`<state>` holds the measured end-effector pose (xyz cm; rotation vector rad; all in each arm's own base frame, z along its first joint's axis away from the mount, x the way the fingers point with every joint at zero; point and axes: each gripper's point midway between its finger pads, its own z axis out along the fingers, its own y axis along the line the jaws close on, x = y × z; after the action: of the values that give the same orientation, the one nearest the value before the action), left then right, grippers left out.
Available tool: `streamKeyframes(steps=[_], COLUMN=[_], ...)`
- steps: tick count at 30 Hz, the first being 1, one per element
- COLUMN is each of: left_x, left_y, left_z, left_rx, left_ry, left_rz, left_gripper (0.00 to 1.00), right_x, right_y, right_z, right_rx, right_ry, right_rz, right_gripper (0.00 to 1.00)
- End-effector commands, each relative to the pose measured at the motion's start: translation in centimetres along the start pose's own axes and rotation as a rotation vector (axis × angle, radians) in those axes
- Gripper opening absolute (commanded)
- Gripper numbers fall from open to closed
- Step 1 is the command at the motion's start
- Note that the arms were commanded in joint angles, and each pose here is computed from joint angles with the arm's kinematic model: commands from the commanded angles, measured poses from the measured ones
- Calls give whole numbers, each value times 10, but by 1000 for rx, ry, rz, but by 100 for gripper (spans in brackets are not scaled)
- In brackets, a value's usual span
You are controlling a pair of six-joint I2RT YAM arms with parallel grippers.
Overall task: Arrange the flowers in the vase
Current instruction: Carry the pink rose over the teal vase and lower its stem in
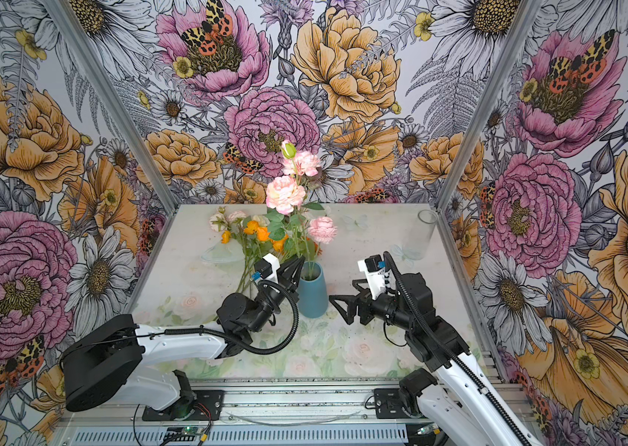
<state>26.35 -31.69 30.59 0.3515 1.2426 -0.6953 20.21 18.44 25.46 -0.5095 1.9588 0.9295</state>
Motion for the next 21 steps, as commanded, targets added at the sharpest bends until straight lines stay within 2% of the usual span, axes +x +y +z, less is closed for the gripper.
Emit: streamKeyframes(steps=[1, 11, 15, 21], left_x=[15, 13, 9, -1], left_y=[5, 6, 8, 21], left_z=[-4, 0, -1, -7], left_rx=[-23, -25, -37, -50], left_ry=[73, 88, 110, 195], left_rz=[33, 46, 55, 59], left_gripper=[20, 37, 55, 72], right_x=[-1, -5, -6, -9], right_y=[-2, -2, -2, -2], right_z=[0, 2, 1, 2], right_rx=[5, 6, 9, 9], right_ry=[-9, -9, -12, -8], right_rz=[-16, -23, -24, -35], right_gripper=[100, 100, 100, 99])
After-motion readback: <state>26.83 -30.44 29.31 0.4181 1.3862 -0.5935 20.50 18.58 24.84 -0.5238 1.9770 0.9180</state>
